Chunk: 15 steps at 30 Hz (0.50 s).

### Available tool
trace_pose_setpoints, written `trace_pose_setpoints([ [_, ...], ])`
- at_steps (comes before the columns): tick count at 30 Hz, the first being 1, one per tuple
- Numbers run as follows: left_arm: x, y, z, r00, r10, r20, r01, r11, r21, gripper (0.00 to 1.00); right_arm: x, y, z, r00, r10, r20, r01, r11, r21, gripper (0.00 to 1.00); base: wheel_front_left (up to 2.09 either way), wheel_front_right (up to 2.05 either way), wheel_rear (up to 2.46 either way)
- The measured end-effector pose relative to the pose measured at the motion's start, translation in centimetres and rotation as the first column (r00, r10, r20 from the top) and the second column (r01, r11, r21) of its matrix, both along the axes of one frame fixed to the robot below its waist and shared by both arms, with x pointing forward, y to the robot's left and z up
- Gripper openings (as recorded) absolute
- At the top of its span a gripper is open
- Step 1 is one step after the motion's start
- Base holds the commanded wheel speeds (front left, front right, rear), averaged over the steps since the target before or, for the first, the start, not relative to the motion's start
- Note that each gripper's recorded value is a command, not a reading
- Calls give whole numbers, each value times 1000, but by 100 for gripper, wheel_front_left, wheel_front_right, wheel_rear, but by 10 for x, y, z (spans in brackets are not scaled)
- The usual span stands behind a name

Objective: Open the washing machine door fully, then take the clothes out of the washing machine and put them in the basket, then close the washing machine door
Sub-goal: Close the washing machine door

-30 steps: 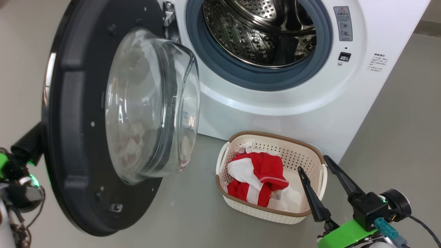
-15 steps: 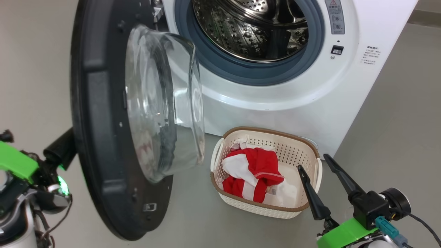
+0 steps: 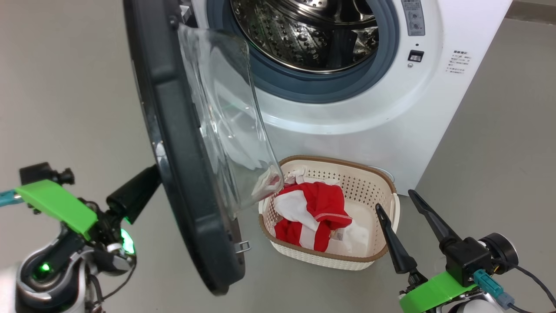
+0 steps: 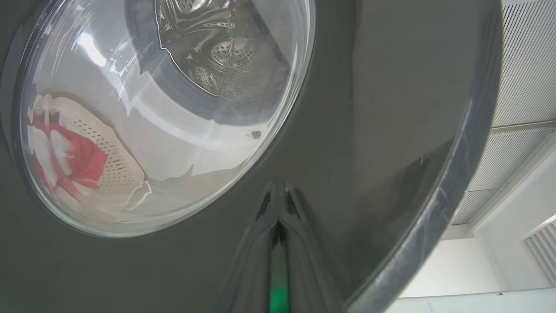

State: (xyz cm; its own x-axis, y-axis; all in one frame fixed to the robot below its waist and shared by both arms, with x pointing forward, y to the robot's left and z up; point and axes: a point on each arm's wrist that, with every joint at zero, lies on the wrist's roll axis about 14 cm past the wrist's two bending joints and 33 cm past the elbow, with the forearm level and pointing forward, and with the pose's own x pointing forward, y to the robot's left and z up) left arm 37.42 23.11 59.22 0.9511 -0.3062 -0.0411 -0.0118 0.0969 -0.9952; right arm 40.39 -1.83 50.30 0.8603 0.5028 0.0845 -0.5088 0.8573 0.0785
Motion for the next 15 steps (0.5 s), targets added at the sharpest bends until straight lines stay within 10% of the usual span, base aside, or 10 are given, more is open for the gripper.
trace_pose_setpoints([
  [15,20,-44,-1,996,-85,18,86,994,-63,0,6,-15,-3,999,-45,-6,45,999,1,100,0,0,0],
])
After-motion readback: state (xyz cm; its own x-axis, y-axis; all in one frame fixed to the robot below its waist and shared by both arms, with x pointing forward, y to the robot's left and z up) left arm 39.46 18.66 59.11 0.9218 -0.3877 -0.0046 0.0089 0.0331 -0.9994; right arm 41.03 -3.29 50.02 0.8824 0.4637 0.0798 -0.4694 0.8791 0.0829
